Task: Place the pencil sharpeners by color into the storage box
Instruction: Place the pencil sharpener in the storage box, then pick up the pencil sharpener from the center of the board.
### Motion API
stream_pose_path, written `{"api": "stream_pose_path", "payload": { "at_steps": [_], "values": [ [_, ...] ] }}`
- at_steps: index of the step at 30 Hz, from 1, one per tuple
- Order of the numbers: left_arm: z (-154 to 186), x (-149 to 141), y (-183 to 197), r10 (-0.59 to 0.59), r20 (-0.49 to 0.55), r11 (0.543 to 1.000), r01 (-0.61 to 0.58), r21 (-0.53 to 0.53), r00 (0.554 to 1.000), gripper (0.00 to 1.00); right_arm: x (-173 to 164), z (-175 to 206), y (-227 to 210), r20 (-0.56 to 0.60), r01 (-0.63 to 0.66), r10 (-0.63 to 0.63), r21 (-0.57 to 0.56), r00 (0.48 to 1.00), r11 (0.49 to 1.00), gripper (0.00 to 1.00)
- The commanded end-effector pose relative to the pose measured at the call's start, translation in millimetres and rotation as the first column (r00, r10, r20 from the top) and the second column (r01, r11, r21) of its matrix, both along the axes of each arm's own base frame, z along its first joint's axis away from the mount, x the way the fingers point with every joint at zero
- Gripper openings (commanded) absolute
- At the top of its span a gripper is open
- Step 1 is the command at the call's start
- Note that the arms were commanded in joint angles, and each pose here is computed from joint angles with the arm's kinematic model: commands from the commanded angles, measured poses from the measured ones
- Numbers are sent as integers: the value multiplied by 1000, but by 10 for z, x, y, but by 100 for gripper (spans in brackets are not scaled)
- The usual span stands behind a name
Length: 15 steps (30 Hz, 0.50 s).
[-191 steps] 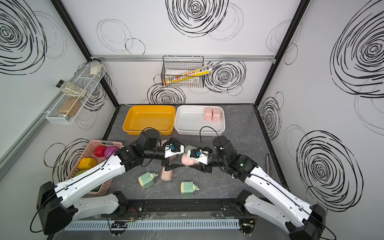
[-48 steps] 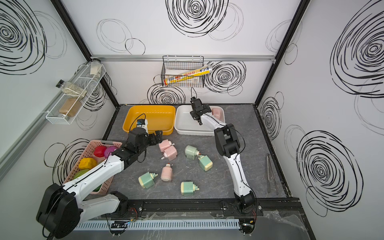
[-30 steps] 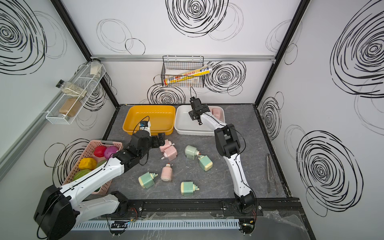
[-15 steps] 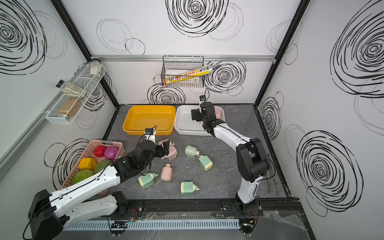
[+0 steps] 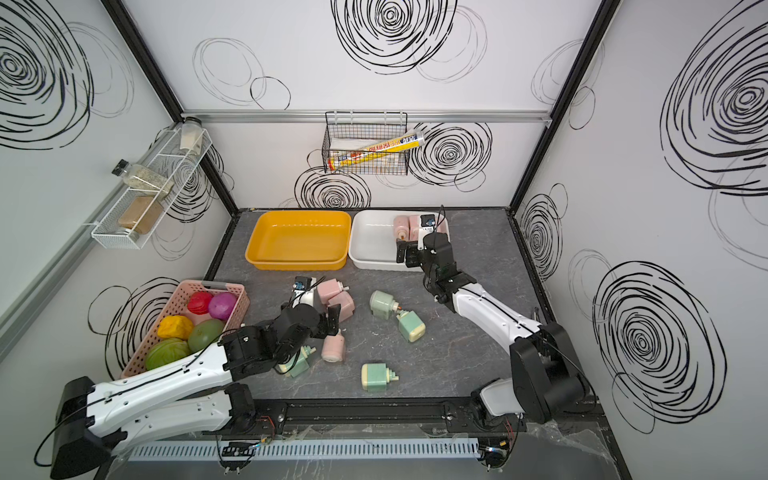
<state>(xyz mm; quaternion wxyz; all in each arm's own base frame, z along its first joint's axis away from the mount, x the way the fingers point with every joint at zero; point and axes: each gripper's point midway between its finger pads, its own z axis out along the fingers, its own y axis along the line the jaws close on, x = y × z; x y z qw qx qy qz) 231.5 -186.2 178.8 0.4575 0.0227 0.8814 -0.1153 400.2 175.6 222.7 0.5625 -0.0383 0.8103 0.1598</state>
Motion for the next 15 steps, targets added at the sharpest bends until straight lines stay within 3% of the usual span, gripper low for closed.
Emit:
{"api": "stream_pose_path", "payload": {
  "at_steps": [1, 15],
  "values": [
    [-11, -76, 72, 32, -1, 999, -32, 5, 999, 99, -151, 73, -98, 32, -3, 1, 77, 999, 997, 100],
    [-326, -728, -196, -96, -132, 993, 86, -76, 987, 99, -523, -157, -351, -56, 26, -25, 8, 998, 1000, 100]
  ]
}}
